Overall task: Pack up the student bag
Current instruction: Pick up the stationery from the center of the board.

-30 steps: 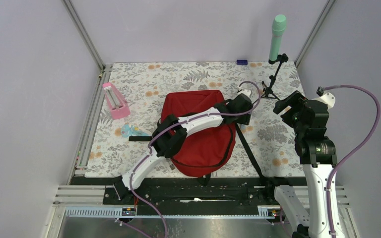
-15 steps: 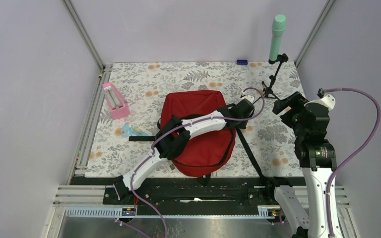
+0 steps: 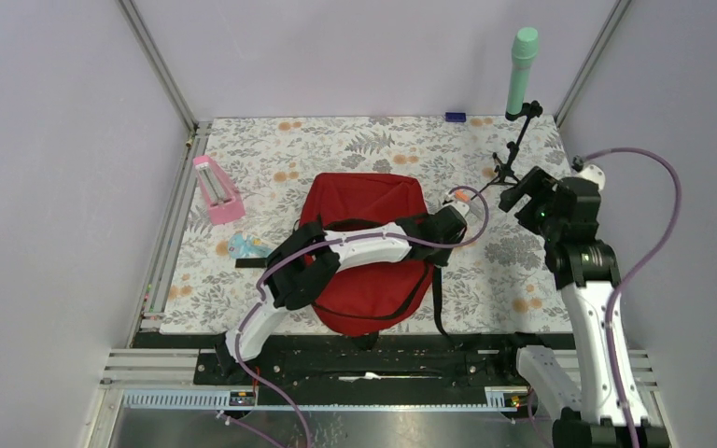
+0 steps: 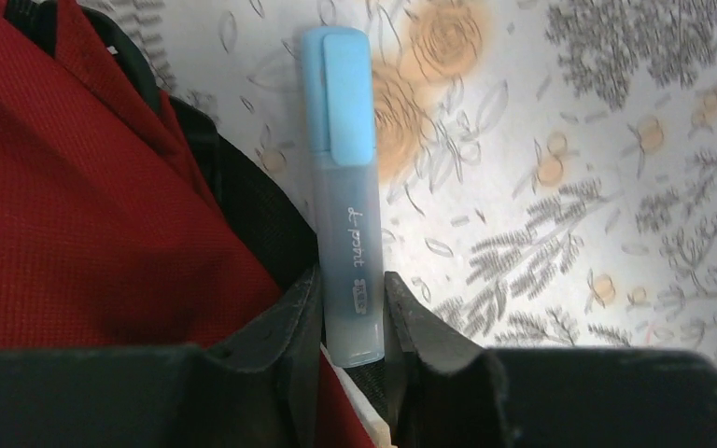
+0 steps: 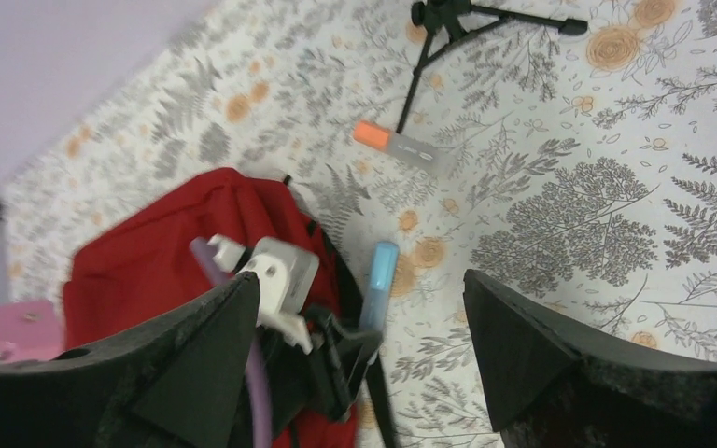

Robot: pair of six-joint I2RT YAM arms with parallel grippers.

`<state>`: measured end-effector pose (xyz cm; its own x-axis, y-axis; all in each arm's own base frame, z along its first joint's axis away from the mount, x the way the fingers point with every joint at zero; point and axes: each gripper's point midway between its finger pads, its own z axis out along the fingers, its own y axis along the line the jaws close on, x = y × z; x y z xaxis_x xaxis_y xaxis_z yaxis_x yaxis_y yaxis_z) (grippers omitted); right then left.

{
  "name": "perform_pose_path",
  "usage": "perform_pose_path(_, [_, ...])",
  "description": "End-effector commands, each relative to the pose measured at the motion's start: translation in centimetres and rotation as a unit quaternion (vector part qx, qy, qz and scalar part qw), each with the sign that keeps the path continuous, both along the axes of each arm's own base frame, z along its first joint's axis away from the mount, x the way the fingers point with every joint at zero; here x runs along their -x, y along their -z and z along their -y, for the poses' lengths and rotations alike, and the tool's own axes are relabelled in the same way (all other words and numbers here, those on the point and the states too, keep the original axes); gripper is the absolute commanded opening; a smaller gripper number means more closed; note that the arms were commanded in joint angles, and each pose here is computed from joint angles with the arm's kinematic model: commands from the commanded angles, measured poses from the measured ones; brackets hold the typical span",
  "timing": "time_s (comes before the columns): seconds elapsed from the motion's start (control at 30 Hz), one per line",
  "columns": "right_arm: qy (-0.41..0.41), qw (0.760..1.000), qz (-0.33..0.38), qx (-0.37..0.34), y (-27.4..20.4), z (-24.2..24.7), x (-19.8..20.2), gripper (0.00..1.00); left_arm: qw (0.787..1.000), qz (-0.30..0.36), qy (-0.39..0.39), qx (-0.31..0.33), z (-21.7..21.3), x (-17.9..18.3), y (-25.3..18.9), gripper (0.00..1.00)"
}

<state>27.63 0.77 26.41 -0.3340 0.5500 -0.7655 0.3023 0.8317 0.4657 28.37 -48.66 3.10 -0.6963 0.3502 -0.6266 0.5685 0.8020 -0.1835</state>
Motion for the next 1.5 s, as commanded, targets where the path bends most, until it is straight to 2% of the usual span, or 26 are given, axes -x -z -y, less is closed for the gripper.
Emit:
perform_pose_path(0.0, [-0.059, 0.995, -0.069, 0.044, 3.6, -0.4, -2.1, 0.88, 0.999, -0.007, 0.026, 0.024, 0.7, 2.3, -2.6, 0.25])
perform_pose_path(0.17, [-0.091, 0.982, -0.147, 0.082, 8.0, 0.1, -4.0, 0.9, 1.0, -0.013, 0.029, 0.001, 1.0, 1.9, -0.8, 0.42])
perform_pose_path(0.3, [-0.147, 0.966, -0.192, 0.094, 11.0, -0.1, -6.0, 0.91, 0.999, -0.012, 0.03, -0.015, 1.1, 1.6, 0.2, 0.48])
perform_pose_path(0.4, [-0.182, 0.953, -0.225, 0.094, 13.1, -0.2, -7.6, 0.9, 0.999, -0.017, 0.031, -0.02, 1.1, 1.7, 1.1, 0.56])
perform_pose_path(0.47, [-0.198, 0.943, -0.248, 0.099, 14.4, 0.0, -8.4, 0.89, 0.999, -0.023, 0.032, -0.023, 1.1, 1.9, 1.7, 0.56])
perform_pose_path(0.67, [-0.221, 0.923, -0.295, 0.111, 17.4, 0.8, -10.6, 0.87, 0.999, -0.015, 0.04, -0.002, 1.3, 2.1, 1.0, 0.25])
perform_pose_path(0.8, [-0.219, 0.921, -0.306, 0.101, 18.3, 0.8, -10.6, 0.86, 0.997, 0.028, 0.052, 0.057, 1.9, 1.8, -3.5, 0.13])
perform_pose_path(1.0, [-0.206, 0.923, -0.306, 0.107, 18.1, 1.1, -9.9, 0.87, 0.985, 0.089, 0.056, 0.136, 1.4, 1.8, -12.6, 0.1])
perform_pose_path(1.1, [-0.2, 0.927, -0.301, 0.106, 17.6, 1.1, -9.6, 0.87, 0.98, 0.107, 0.059, 0.156, 0.2, 2.5, -15.9, 0.1])
perform_pose_path(1.3, [-0.193, 0.933, -0.288, 0.097, 16.7, 0.8, -9.0, 0.87, 0.978, 0.126, 0.042, 0.161, -4.7, 4.2, -19.3, 0.1])
perform_pose_path(1.47, [-0.193, 0.937, -0.279, 0.084, 16.0, 0.3, -8.3, 0.87, 0.982, 0.111, 0.051, 0.142, -9.2, 6.8, -21.0, 0.11])
